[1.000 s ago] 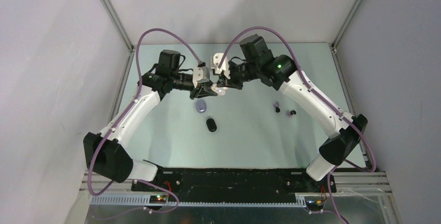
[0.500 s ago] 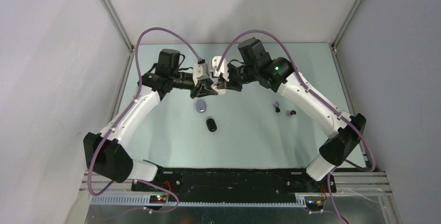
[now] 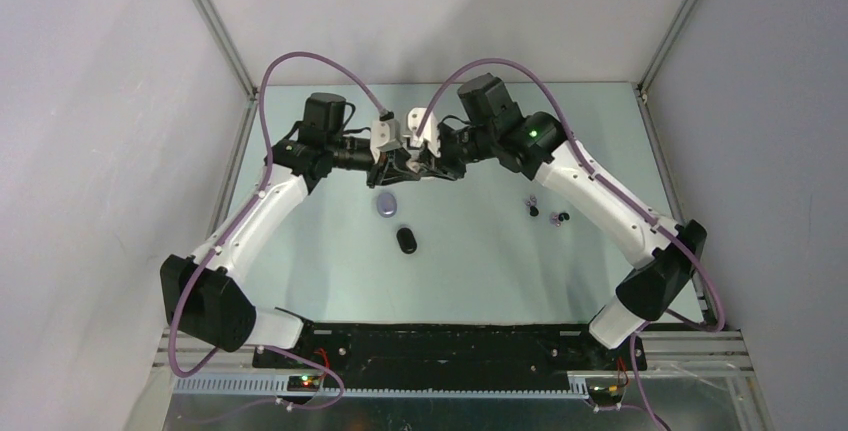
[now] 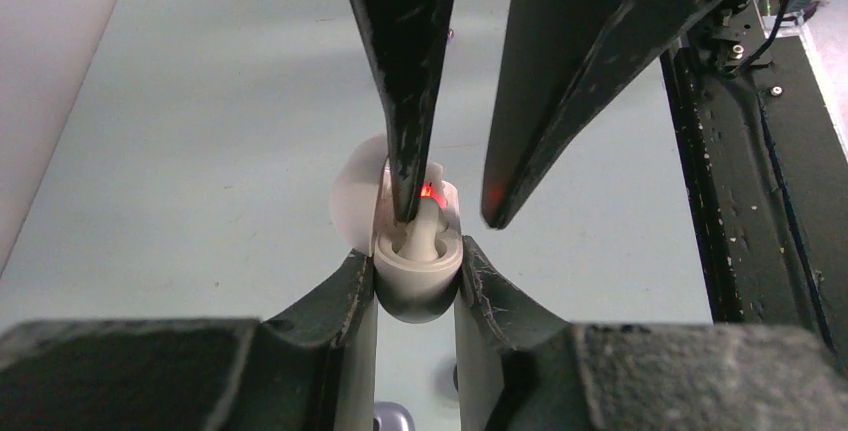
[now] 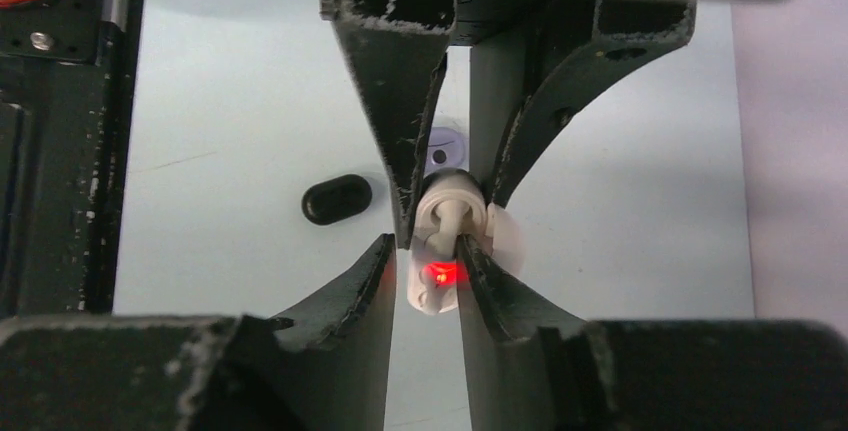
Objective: Insert the wireless bluetooth earbuds into the charging case
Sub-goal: Place the earbud in the charging case.
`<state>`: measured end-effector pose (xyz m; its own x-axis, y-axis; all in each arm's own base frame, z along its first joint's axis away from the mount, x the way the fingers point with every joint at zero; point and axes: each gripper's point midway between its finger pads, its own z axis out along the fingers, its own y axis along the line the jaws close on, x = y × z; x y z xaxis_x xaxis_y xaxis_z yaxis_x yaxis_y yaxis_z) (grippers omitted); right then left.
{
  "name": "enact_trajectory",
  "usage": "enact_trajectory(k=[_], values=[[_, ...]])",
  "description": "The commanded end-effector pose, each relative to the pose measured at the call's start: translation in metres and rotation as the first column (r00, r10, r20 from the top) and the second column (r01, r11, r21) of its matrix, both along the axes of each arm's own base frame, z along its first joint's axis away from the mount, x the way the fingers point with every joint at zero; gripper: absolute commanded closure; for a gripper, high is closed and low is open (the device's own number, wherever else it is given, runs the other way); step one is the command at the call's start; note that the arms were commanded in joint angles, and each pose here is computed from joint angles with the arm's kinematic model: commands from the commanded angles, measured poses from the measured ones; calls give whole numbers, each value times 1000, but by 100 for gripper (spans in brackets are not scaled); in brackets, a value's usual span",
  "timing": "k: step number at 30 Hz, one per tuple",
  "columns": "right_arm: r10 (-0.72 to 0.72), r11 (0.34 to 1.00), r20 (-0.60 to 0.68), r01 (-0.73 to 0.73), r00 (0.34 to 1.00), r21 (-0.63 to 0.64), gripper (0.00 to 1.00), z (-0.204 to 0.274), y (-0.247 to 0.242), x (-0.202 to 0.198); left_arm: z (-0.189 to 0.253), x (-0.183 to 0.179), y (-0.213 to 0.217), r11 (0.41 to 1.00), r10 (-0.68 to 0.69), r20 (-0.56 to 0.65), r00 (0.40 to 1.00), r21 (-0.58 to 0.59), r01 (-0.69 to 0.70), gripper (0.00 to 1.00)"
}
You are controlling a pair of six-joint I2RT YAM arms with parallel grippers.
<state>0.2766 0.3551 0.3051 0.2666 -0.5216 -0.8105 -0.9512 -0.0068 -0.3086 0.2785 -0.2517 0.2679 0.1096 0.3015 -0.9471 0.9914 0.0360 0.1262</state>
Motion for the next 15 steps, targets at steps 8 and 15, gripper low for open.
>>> enact_trajectory(k=[8, 15], values=[[75, 978, 73, -88, 995, 190, 55, 63, -43, -45, 28, 1, -4, 998, -9, 55, 998, -66, 13, 100], [-15, 980, -43, 23, 999, 196, 14, 33, -40, -9, 30, -1, -4, 997, -20, 67, 998, -69, 25, 100]])
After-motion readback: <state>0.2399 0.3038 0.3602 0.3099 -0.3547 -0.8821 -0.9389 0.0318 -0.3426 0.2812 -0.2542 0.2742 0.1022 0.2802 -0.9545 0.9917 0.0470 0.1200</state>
